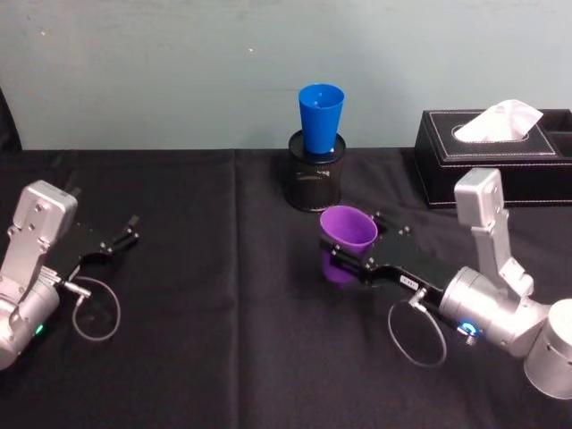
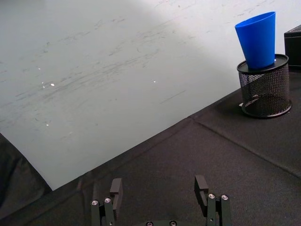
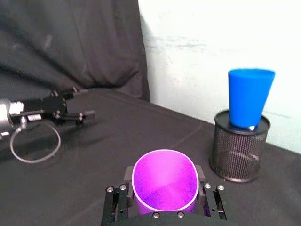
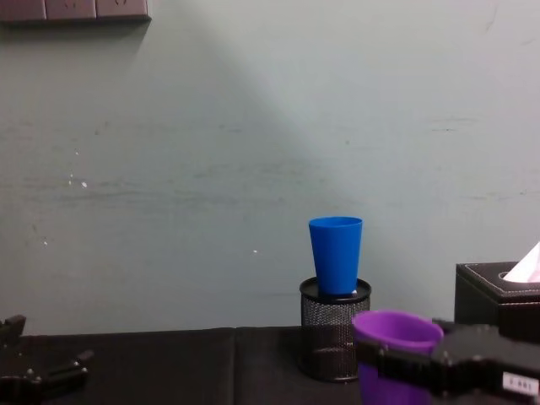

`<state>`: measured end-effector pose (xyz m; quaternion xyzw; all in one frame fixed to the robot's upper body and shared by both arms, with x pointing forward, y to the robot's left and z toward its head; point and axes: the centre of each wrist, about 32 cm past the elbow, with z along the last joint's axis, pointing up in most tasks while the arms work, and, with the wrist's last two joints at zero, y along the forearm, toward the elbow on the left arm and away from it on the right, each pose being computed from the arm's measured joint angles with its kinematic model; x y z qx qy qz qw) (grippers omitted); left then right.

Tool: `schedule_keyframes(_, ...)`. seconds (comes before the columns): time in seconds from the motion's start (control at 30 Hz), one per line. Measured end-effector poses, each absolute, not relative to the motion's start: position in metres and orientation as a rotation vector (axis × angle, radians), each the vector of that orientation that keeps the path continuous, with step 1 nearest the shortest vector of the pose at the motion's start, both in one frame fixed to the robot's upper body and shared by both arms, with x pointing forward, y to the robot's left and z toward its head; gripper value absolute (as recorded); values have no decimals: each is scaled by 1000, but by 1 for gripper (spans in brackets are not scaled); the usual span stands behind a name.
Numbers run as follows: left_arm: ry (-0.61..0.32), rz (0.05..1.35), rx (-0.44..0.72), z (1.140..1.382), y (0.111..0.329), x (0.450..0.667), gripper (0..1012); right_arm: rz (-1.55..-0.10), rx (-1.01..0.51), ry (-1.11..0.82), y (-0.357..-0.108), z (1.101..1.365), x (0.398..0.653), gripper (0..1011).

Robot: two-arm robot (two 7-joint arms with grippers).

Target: Pick up one cup with a gripper and tap it against the other cup.

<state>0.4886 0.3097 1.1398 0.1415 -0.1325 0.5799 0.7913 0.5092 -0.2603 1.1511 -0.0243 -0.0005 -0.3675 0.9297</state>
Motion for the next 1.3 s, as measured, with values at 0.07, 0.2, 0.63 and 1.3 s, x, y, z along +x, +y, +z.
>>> schedule_keyframes(0.07, -285, 1248, 305, 1140, 310, 489, 1000, -750, -49, 5, -260, 1162, 510, 731)
schedule_keyframes(0.2, -285, 1248, 305, 1140, 310, 489, 1000, -751, -52, 12, -260, 1180, 510, 731)
schedule_keyframes(0.63, -285, 1248, 304, 1140, 310, 489, 1000, -743, -66, 3, -261, 1219, 513, 731)
schedule_keyframes(1.3, -285, 1248, 304, 1140, 310, 489, 1000, -730, -81, -41, -261, 1236, 516, 731)
